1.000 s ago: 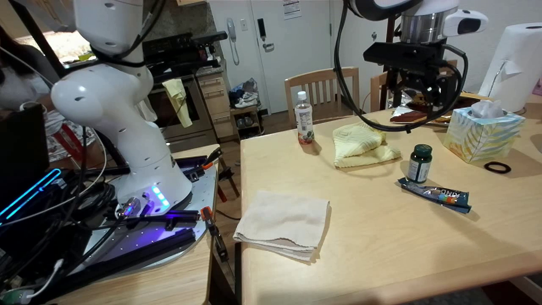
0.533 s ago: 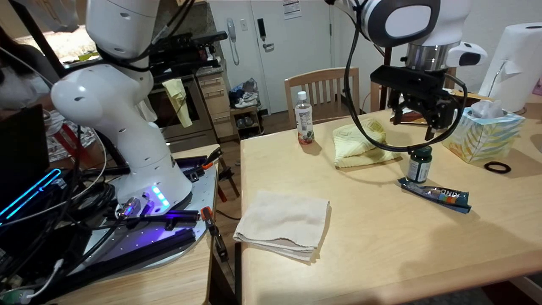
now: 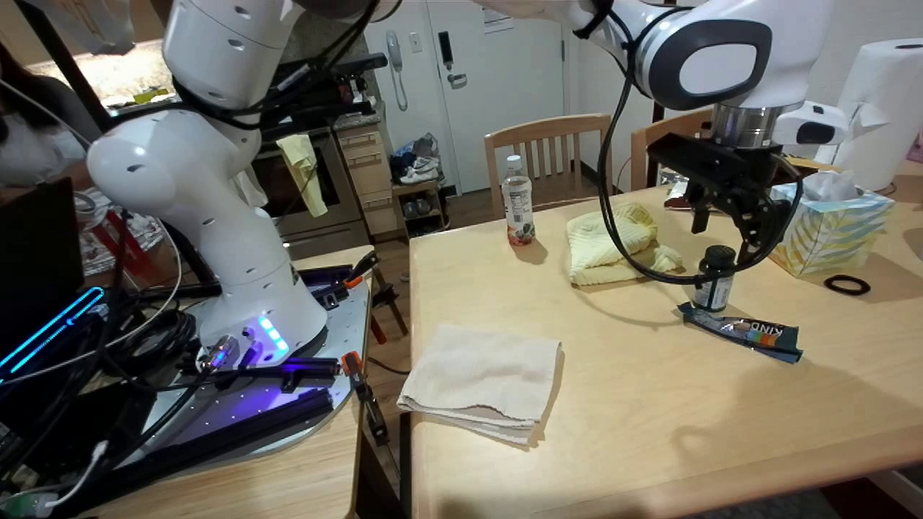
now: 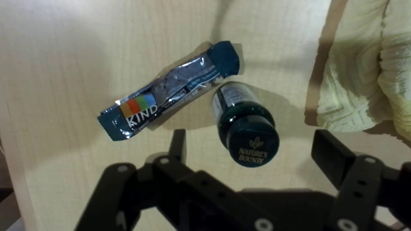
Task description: Move the smaller bottle to the left and shift the bigger bottle to the right near the smaller one
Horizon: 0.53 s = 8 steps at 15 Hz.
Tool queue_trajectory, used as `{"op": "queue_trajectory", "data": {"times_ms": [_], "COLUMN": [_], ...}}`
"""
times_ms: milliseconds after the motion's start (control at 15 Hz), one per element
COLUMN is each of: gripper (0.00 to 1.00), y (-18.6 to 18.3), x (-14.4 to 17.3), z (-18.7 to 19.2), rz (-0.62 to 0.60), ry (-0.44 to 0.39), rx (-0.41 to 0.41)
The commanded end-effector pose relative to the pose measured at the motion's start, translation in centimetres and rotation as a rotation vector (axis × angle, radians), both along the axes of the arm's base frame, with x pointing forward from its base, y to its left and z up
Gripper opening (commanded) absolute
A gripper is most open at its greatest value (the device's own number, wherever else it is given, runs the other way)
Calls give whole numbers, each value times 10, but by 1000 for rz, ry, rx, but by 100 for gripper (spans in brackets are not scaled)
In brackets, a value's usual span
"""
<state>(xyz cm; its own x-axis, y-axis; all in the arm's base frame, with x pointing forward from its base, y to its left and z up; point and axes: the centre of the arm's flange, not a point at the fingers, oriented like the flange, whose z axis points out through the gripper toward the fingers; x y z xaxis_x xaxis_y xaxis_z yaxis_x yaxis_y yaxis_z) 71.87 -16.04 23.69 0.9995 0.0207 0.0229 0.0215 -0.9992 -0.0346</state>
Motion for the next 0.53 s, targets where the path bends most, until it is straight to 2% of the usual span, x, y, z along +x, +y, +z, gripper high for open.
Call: {"op": "queue_trajectory", "data": {"times_ms": [0, 467], "gripper": [100, 100], "y": [-2, 18], "x": [21, 29], "z": [-9, -17], "rz": [-77, -65], "ry": [30, 70], "rx": [-35, 3]}}
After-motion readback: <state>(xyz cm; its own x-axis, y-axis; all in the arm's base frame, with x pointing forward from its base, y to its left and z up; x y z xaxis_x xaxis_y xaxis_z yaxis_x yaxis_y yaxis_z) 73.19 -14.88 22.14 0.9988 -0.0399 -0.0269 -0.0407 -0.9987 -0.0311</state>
